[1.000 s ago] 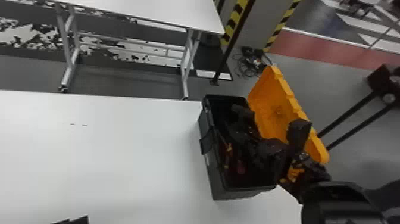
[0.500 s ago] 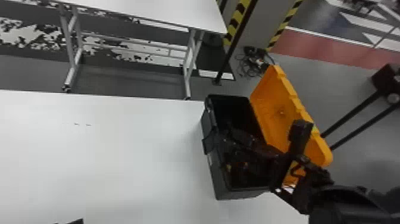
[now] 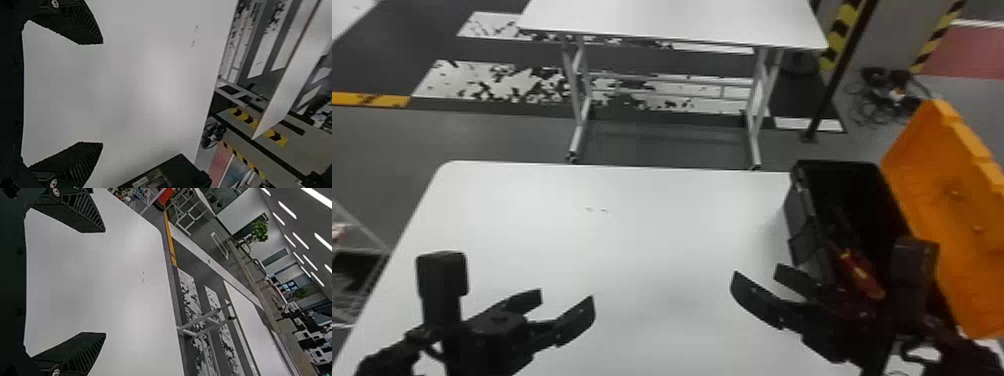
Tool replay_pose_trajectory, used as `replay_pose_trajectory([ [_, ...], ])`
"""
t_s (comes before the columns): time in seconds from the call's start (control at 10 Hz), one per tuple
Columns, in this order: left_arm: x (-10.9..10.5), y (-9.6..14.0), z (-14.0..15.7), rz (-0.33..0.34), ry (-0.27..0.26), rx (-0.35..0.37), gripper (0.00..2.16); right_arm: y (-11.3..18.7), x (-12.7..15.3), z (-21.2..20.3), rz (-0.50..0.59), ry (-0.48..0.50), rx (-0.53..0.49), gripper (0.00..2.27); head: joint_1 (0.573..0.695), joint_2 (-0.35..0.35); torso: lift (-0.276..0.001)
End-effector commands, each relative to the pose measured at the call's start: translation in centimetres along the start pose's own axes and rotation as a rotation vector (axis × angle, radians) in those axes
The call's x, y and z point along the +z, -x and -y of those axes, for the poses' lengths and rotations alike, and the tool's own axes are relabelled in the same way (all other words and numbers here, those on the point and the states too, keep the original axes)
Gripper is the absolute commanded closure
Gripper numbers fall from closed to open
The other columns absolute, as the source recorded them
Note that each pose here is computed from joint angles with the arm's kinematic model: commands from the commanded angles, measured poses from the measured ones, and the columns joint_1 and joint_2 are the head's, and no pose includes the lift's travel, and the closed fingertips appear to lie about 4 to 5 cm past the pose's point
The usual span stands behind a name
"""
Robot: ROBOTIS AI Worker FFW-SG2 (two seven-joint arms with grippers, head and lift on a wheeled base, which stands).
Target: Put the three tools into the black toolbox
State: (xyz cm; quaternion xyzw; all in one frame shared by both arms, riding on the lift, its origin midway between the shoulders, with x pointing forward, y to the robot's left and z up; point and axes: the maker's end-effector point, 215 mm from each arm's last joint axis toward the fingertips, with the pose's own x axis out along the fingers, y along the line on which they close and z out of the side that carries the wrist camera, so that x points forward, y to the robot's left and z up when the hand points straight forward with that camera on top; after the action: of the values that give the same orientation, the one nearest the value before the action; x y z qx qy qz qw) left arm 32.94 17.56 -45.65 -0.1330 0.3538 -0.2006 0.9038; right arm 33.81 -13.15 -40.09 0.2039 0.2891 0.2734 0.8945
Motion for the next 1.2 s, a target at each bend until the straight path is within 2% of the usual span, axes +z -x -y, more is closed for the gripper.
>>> replay_pose_trajectory([
  [0.0,5.0,-0.2,-0.8,0.168,-0.138,0.047,0.08,-1.1,-1.5,-1.6,-0.037,0.002,0.006,0.07,0.695,0.067,-0.051],
  [0.1,7.1,-0.3,-1.1,0.259,-0.209,0.072,0.08,-1.7,-0.9,-1.4,0.004,0.060,-0.044,0.08,0.695,0.110,-0.051],
  [0.3,10.2,0.2,-0.7,0.431,-0.339,0.093,0.07,-1.3,3.3,-0.6,0.195,0.201,-0.129,0.06,0.695,0.122,-0.051],
  [0.5,12.8,3.5,1.0,0.631,-0.450,0.087,0.06,0.4,4.8,1.1,0.305,0.265,-0.206,0.07,0.695,0.094,-0.051],
  [0.7,14.0,7.1,3.2,0.771,-0.511,0.085,0.06,3.4,7.1,2.5,0.471,0.337,-0.336,0.07,0.695,0.061,-0.051],
  [0.8,13.8,8.8,4.6,0.799,-0.527,0.074,0.05,5.1,7.7,3.5,0.538,0.338,-0.408,0.07,0.695,0.029,-0.051],
  [0.9,13.3,9.7,4.9,0.798,-0.510,0.073,0.05,6.6,7.7,4.3,0.593,0.350,-0.465,0.07,0.695,-0.004,-0.051],
  [1.0,12.8,10.5,4.1,0.783,-0.451,0.077,0.05,7.6,7.3,4.5,0.629,0.360,-0.494,0.07,0.695,-0.039,-0.051],
  [1.1,10.9,9.6,2.8,0.675,-0.385,0.094,0.06,8.5,7.0,4.7,0.657,0.361,-0.517,0.07,0.695,-0.049,-0.051],
])
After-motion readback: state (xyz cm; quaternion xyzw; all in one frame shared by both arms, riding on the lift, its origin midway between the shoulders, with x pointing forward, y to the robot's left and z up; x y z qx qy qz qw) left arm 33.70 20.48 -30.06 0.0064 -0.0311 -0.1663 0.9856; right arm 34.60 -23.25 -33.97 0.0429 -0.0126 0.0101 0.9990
